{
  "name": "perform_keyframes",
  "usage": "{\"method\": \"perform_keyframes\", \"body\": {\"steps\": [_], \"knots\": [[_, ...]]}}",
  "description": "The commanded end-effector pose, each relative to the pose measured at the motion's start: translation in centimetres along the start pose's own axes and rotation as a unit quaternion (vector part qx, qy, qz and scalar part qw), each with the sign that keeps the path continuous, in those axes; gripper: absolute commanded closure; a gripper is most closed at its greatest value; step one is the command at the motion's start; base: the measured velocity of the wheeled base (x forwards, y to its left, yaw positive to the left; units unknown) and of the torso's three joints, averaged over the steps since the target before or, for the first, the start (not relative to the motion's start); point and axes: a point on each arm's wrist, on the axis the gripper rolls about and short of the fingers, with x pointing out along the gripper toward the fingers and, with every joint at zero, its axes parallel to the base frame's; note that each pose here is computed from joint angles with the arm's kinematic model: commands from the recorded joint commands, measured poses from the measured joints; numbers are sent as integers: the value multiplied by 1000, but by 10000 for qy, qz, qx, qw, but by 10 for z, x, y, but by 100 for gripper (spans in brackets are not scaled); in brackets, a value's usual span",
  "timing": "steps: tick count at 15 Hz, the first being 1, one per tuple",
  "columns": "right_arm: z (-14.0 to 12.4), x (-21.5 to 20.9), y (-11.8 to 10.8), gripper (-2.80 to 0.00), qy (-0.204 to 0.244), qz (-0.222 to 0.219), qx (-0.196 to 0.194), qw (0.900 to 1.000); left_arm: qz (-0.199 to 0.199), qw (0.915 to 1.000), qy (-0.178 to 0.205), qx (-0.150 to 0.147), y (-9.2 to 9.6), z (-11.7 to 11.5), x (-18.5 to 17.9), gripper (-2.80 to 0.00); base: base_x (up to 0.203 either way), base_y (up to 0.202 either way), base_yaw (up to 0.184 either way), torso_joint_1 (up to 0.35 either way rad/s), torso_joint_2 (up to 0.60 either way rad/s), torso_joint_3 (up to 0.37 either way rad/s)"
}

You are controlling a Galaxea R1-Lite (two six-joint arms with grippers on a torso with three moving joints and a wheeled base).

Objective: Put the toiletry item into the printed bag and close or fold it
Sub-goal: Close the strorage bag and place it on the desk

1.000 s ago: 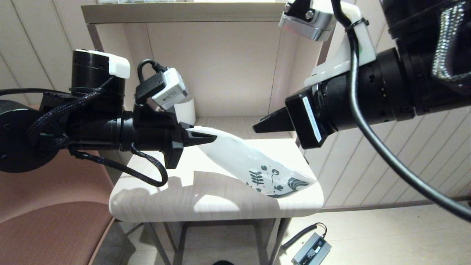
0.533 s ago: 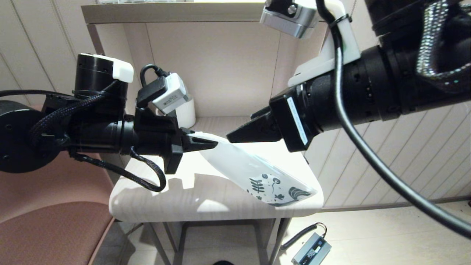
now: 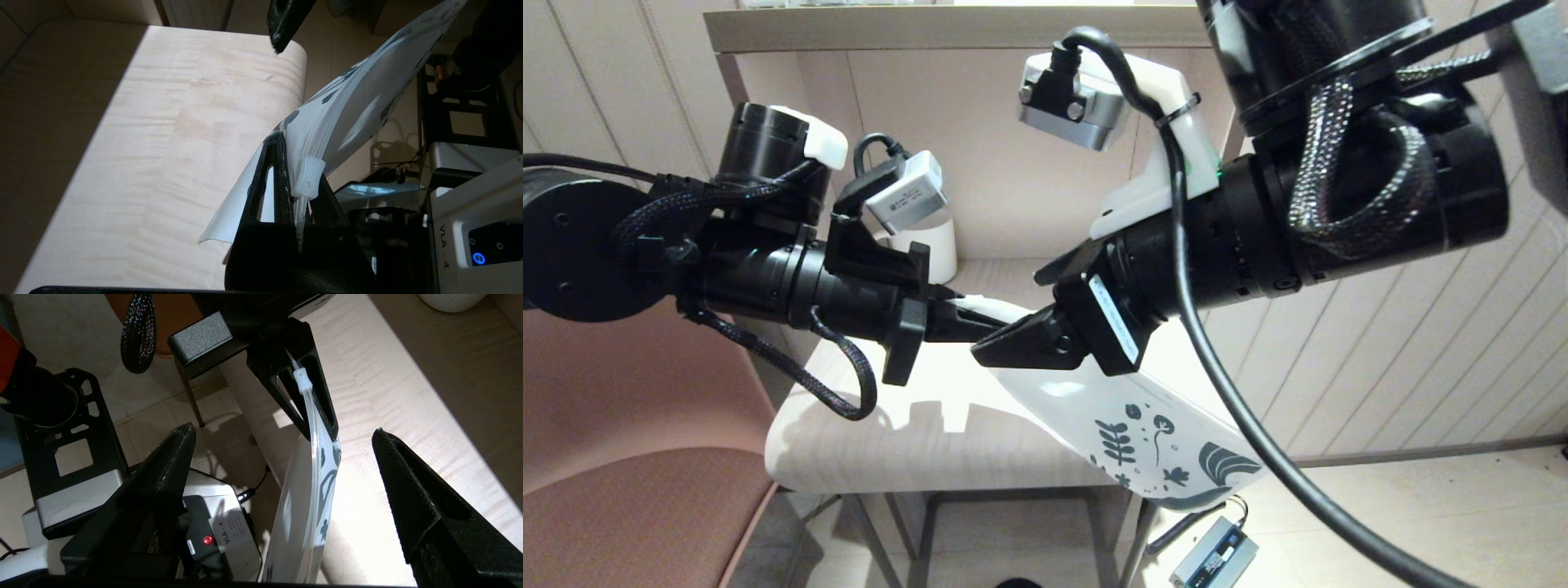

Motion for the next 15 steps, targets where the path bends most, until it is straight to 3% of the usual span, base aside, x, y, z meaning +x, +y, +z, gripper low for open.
{"method": "perform_keyframes", "body": {"steps": [1, 15], "knots": [[-2, 15, -3, -280, -20, -6, -104, 9999, -41, 10000, 13, -10, 3, -2, 3, 0, 0, 0, 0, 0, 0, 0], [-2, 31, -9, -280, -14, -47, -93, 9999, -72, 10000, 49, -38, 5, -5, 7, 0, 0, 0, 0, 0, 0, 0]]}}
